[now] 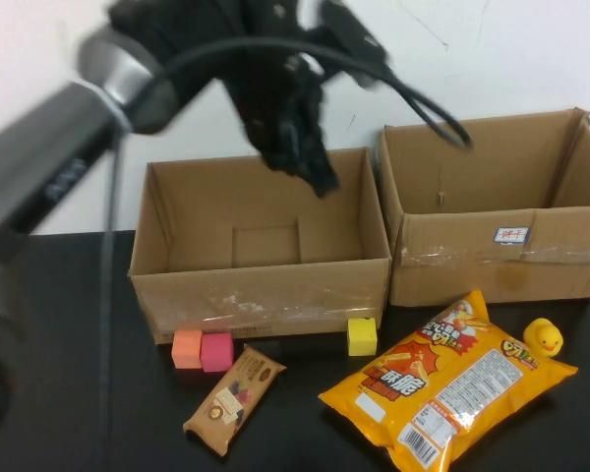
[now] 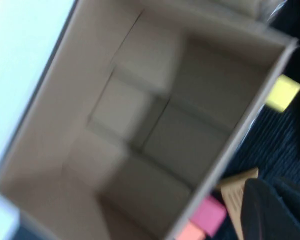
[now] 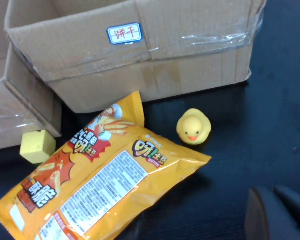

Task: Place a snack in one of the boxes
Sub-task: Pick up the biscuit

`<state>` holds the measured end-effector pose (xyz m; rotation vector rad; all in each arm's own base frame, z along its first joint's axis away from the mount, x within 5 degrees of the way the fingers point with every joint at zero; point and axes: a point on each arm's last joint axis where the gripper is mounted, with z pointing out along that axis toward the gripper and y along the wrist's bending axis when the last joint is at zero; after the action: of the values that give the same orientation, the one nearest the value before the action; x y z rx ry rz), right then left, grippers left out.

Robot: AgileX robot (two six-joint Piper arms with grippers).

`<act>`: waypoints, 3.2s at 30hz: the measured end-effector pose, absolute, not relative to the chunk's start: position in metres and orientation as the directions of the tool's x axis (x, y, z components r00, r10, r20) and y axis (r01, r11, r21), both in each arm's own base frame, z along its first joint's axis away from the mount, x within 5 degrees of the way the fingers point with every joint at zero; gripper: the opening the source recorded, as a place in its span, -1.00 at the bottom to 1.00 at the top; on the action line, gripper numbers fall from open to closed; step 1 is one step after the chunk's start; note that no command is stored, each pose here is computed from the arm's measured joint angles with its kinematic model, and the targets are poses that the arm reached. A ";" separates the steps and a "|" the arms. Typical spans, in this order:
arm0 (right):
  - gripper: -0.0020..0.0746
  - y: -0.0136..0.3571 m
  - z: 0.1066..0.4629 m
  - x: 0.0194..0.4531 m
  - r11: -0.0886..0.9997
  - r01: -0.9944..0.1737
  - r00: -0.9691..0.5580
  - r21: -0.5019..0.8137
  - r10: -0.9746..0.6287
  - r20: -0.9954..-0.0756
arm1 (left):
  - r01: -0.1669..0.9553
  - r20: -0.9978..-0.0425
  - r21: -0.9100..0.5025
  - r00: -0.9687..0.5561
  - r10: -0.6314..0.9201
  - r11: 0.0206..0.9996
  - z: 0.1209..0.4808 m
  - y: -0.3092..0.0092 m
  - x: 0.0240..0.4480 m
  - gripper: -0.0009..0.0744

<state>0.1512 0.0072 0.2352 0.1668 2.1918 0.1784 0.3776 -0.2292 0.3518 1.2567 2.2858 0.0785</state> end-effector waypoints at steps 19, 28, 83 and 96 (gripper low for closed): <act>-0.95 0.007 0.235 0.151 0.981 0.054 -0.584 0.188 0.183 -0.791 | 0.528 -0.423 -0.073 -0.784 0.453 0.846 0.245 -0.150 0.284 -0.98; -0.95 0.007 0.235 0.151 0.981 0.054 -0.584 0.188 0.183 -0.791 | 0.484 -0.467 -0.061 -0.787 0.404 0.873 0.176 -0.144 0.278 -0.11; -0.95 0.007 0.236 0.151 0.980 0.055 -0.580 0.192 0.188 -0.792 | 0.488 -0.217 -0.156 -0.865 0.452 0.859 0.149 -0.173 0.319 -0.37; -0.95 0.007 0.236 0.151 0.980 0.055 -0.581 0.192 0.188 -0.792 | 0.543 -0.134 -0.021 -0.834 0.535 0.840 0.117 -0.168 0.337 0.58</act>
<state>0.1514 0.0073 0.2355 0.1695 2.1881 0.1809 0.3369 -0.1685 0.1172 0.8516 2.8946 -0.0876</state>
